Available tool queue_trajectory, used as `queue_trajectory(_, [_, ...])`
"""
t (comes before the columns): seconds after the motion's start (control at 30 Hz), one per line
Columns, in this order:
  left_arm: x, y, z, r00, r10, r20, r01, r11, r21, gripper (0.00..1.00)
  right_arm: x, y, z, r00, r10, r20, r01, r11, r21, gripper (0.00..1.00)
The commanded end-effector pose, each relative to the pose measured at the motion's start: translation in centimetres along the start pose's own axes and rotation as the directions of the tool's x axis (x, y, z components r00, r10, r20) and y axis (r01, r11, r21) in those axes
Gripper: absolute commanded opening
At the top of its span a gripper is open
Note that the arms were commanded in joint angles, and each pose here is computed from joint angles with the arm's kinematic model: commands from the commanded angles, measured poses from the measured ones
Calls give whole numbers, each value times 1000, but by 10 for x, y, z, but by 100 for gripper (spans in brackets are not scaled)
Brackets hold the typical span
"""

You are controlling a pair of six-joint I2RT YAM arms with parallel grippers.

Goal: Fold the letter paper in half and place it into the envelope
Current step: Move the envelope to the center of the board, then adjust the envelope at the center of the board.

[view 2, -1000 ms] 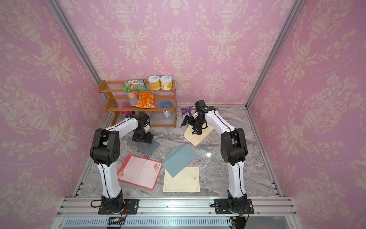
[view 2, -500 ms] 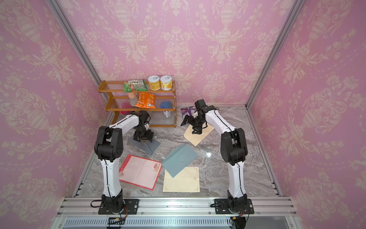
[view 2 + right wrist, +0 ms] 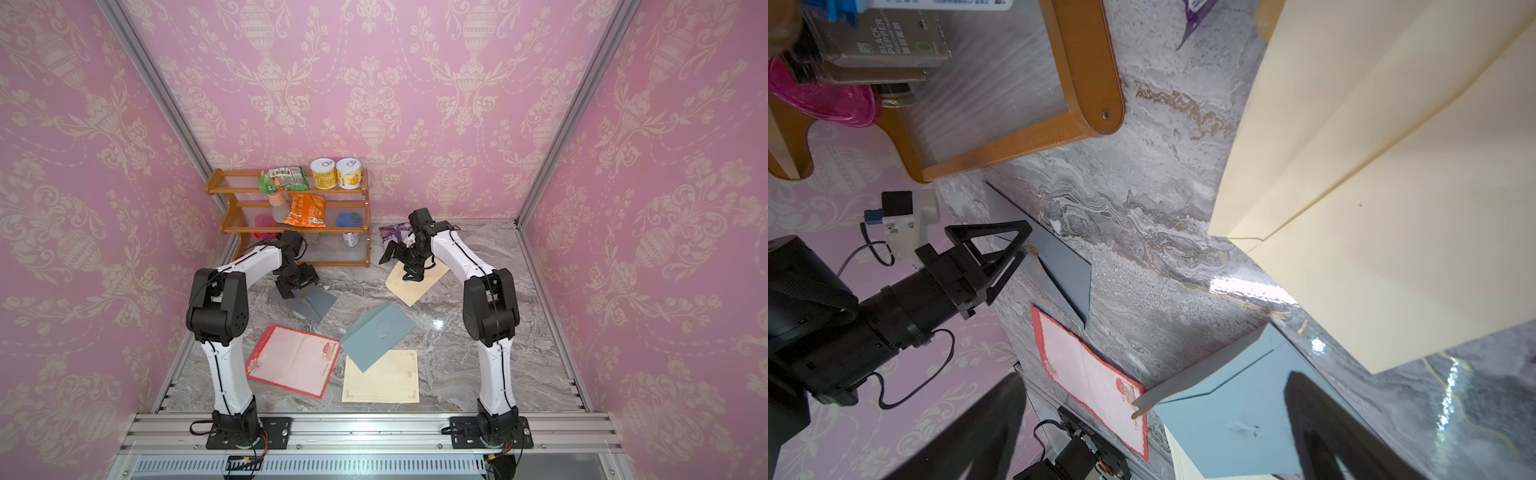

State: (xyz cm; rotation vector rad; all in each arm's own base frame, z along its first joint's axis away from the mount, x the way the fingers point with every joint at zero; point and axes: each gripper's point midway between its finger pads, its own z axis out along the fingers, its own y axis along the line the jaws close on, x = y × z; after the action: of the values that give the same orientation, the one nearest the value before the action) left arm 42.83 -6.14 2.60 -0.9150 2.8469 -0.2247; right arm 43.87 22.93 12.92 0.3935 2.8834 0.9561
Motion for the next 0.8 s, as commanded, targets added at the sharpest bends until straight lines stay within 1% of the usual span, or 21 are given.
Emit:
queue_trajectory(0.0, [10,-8,28,989,-134,-56,138,988,63,85,9,6,5,999,-32,-25,32,999,-6,100])
queue_trajectory(0.07, [5,-14,18,988,-149,-35,151,984,97,84,16,15,9,998,-58,-40,57,998,-18,100])
queue_trajectory(0.13, [1,-18,5,990,-137,-17,138,985,108,84,26,28,16,994,-96,-61,94,995,-31,100])
queue_trajectory(0.3, [-3,-19,-29,999,-46,28,43,994,101,84,48,63,41,982,-161,-98,155,986,-70,100])
queue_trajectory(0.33, [-4,-18,-37,999,-24,40,20,995,96,84,51,69,49,979,-171,-109,163,984,-75,99])
queue_trajectory(0.37, [-4,-16,-43,999,-1,48,-4,996,88,84,53,76,54,978,-176,-115,167,982,-84,96])
queue_trajectory(0.4, [-3,-14,-49,998,25,54,-30,996,78,84,55,84,61,975,-186,-120,175,980,-95,91])
queue_trajectory(0.47, [-1,-10,-54,996,73,56,-76,995,58,82,58,95,74,973,-193,-130,179,977,-113,77])
queue_trajectory(0.57, [3,0,-55,990,133,46,-134,991,18,76,56,108,94,975,-174,-139,154,978,-143,42])
queue_trajectory(0.6, [5,1,-54,988,151,42,-151,988,14,71,55,112,101,976,-166,-142,144,977,-155,26])
queue_trajectory(0.63, [6,2,-53,986,165,36,-165,986,14,65,53,116,107,977,-157,-146,133,977,-165,13])
queue_trajectory(0.67, [8,1,-52,983,179,31,-179,984,19,58,52,119,111,976,-157,-147,132,977,-169,4])
queue_trajectory(0.7, [9,0,-50,981,193,23,-193,981,27,47,52,122,117,976,-155,-156,127,976,-174,0])
queue_trajectory(0.73, [10,-1,-48,978,206,16,-206,978,32,32,53,124,123,974,-154,-163,124,976,-178,0])
queue_trajectory(0.77, [11,-2,-45,977,214,8,-215,976,35,21,53,126,128,973,-153,-171,121,976,-184,0])
